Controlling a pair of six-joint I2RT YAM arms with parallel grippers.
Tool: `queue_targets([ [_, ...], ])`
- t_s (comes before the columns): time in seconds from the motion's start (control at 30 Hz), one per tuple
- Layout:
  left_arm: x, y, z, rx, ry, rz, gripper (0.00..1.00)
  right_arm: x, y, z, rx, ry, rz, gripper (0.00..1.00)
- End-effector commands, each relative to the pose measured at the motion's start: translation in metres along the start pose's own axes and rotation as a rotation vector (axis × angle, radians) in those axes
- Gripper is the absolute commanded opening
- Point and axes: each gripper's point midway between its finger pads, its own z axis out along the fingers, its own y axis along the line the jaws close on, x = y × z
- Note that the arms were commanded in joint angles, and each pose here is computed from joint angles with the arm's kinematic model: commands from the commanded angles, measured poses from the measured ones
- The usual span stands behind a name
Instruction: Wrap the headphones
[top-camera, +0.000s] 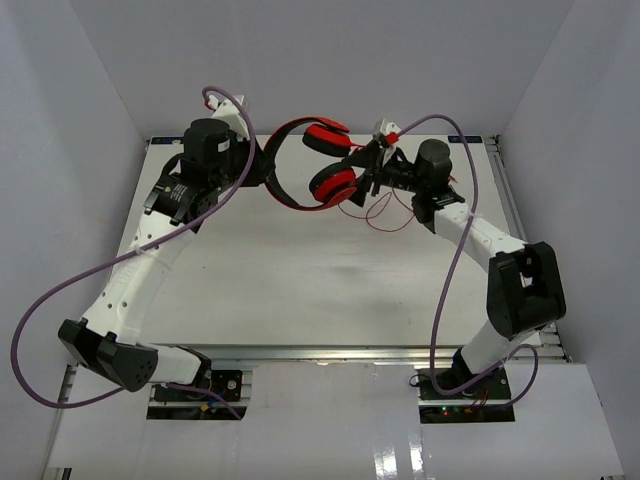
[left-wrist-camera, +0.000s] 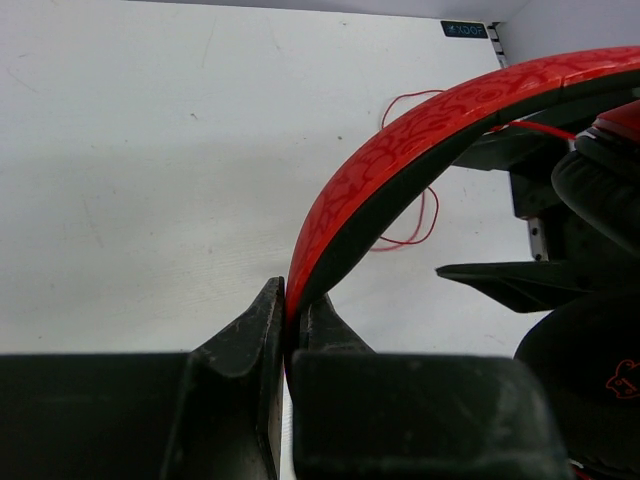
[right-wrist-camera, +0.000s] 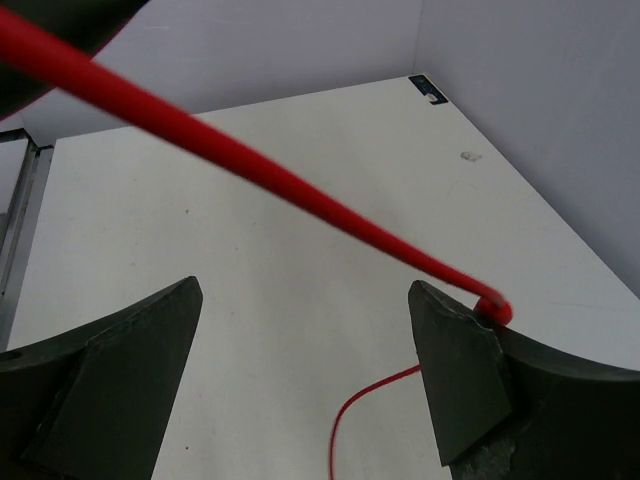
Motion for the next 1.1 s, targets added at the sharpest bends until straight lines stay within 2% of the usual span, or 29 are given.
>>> queue_targets([
  [0.0,-0.070,-0.042,-0.026,0.182,-0.176,-0.133,0.00,-0.005,0.054,0.001,-0.253,-0.186,0.019,0.96],
  [0.07,-0.093,-0.053,-0.032,0.240,-0.231,-0.164,0.00,0.009,0.072,-0.001,-0.327,-0.194,0.120,0.93],
  [0.2,-0.125,-0.069,-0.037,0.323,-0.278,-0.212,0.00,0.007,0.077,0.000,-0.348,-0.230,0.134,0.91],
  [0.37,-0.146,-0.075,-0.045,0.345,-0.318,-0.214,0.00,0.032,0.060,0.011,-0.230,-0.101,0.101,0.91],
  [0.47,-0.148,-0.072,-0.046,0.332,-0.325,-0.210,0.00,0.040,0.063,0.014,-0.178,-0.047,0.023,0.91],
  [0.6,-0.145,-0.065,-0.042,0.303,-0.323,-0.202,0.00,0.073,0.054,0.020,-0.081,0.124,-0.121,0.91],
  [0.67,-0.145,-0.059,-0.041,0.273,-0.327,-0.185,0.00,0.084,0.067,0.016,-0.187,0.220,-0.219,0.91],
  [0.77,-0.143,-0.042,-0.036,0.194,-0.329,-0.166,0.00,0.086,0.104,-0.007,-0.408,0.275,-0.330,0.85],
  [0.93,-0.130,-0.021,-0.026,0.124,-0.307,-0.139,0.00,0.066,0.102,-0.035,-0.288,0.335,-0.486,0.85],
  [1.07,-0.122,-0.016,-0.020,0.115,-0.284,-0.129,0.00,0.045,0.092,-0.043,-0.187,0.329,-0.410,0.85],
])
